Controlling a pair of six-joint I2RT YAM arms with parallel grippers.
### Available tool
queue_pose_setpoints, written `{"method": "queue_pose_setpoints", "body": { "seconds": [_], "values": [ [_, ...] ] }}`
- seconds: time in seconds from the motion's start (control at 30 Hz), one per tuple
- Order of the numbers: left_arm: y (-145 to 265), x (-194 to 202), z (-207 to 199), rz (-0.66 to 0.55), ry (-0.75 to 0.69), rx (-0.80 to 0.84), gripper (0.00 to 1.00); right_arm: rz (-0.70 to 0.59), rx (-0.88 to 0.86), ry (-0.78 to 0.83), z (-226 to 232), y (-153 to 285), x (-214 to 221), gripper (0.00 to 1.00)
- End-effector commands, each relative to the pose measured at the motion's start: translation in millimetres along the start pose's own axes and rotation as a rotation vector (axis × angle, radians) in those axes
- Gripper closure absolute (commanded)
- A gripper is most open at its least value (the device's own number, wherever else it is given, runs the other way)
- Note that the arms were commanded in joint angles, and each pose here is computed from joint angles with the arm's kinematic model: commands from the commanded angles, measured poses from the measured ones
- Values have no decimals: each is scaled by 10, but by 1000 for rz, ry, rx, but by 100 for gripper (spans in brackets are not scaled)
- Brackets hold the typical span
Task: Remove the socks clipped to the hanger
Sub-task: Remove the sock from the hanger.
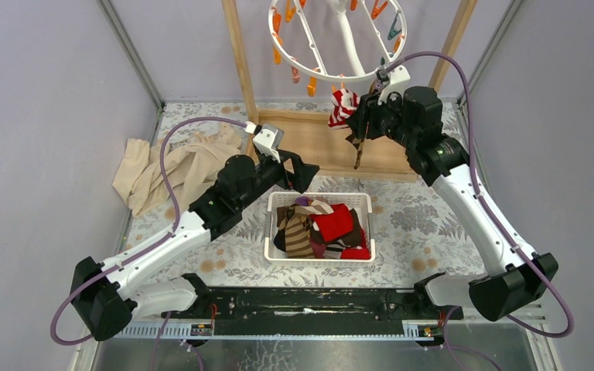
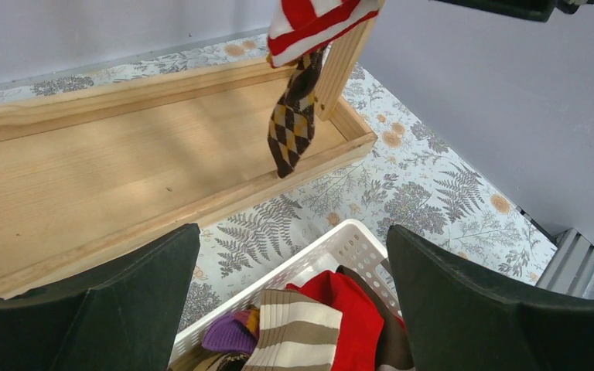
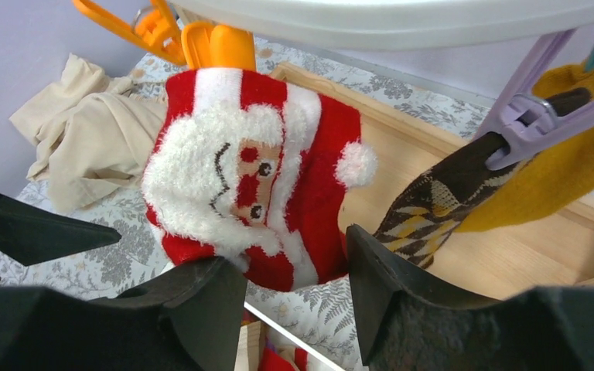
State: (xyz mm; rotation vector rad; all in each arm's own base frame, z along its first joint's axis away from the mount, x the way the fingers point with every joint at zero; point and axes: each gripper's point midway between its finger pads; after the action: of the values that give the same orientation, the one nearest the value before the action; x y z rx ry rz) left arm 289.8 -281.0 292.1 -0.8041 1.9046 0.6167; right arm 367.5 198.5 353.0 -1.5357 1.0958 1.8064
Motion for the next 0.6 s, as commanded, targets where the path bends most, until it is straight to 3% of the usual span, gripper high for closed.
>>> {"method": "queue_pose_setpoints", "body": {
  "seconds": [0.0, 0.33, 0.57],
  "values": [
    [-36, -293, -123, -81, -21, 43, 2, -39, -64, -5, 79, 58, -79, 44],
    [-36, -278, -111, -73, -27, 38, 1, -4, -46, -33, -47, 7, 156, 41],
    [-33, -279, -85, -72, -32, 27, 2, -37, -59, -21, -21, 37, 85, 40]
  ]
}}
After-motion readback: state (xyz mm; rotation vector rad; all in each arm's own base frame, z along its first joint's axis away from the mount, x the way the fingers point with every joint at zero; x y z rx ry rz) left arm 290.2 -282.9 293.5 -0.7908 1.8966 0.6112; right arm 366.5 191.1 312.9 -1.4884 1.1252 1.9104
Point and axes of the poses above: each gripper's point midway between its finger pads, its own y axis back along the fingers, its own z axis along the line the jaws close on, x = y × z, and after that the axes turned 9 degrees about y, right-handed
